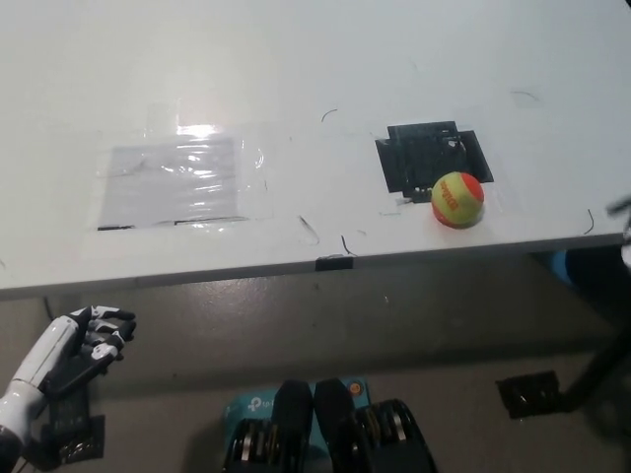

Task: The robot uses right hand to squeeze a small tennis ball placed on the black area of the table

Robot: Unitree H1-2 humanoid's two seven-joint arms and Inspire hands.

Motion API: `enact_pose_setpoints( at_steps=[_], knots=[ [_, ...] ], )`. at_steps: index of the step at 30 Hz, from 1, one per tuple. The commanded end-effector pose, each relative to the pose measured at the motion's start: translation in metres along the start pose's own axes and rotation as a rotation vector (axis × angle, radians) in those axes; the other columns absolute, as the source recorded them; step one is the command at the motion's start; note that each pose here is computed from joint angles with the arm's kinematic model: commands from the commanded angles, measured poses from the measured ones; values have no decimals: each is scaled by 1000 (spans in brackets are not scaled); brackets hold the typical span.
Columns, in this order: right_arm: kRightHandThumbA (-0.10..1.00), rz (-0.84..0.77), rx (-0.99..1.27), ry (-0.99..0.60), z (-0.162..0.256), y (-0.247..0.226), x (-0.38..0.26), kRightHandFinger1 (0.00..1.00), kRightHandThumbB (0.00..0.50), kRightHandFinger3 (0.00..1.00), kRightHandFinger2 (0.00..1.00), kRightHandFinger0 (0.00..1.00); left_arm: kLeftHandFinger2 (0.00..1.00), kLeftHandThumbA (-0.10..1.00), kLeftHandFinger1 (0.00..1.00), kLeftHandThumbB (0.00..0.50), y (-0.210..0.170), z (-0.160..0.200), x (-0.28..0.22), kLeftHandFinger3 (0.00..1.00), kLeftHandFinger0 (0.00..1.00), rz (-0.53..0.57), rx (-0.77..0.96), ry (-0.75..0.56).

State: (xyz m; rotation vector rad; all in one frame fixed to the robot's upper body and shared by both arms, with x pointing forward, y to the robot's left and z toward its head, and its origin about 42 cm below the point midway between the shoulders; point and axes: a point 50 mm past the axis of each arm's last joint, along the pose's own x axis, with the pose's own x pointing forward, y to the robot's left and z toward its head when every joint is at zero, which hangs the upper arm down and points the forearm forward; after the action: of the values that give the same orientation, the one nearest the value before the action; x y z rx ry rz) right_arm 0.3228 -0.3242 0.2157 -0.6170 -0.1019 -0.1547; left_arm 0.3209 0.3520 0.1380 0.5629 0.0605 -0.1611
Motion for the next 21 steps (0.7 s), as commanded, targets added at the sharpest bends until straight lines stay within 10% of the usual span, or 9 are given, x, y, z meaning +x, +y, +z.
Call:
enact_pose_setpoints(
  at_steps=[1, 21],
  knots=[
    [129, -331, 442, -85, -23, -5, -23, 0, 236, 352, 42, 0, 596, 693, 489, 39, 6, 6, 2, 689, 426, 34, 6, -40],
    [155, -105, 426, 190, -73, 79, -6, 0, 199, 285, 3, 0, 595, 720, 470, 45, 5, 2, -2, 699, 384, 30, 24, -43]
  ],
)
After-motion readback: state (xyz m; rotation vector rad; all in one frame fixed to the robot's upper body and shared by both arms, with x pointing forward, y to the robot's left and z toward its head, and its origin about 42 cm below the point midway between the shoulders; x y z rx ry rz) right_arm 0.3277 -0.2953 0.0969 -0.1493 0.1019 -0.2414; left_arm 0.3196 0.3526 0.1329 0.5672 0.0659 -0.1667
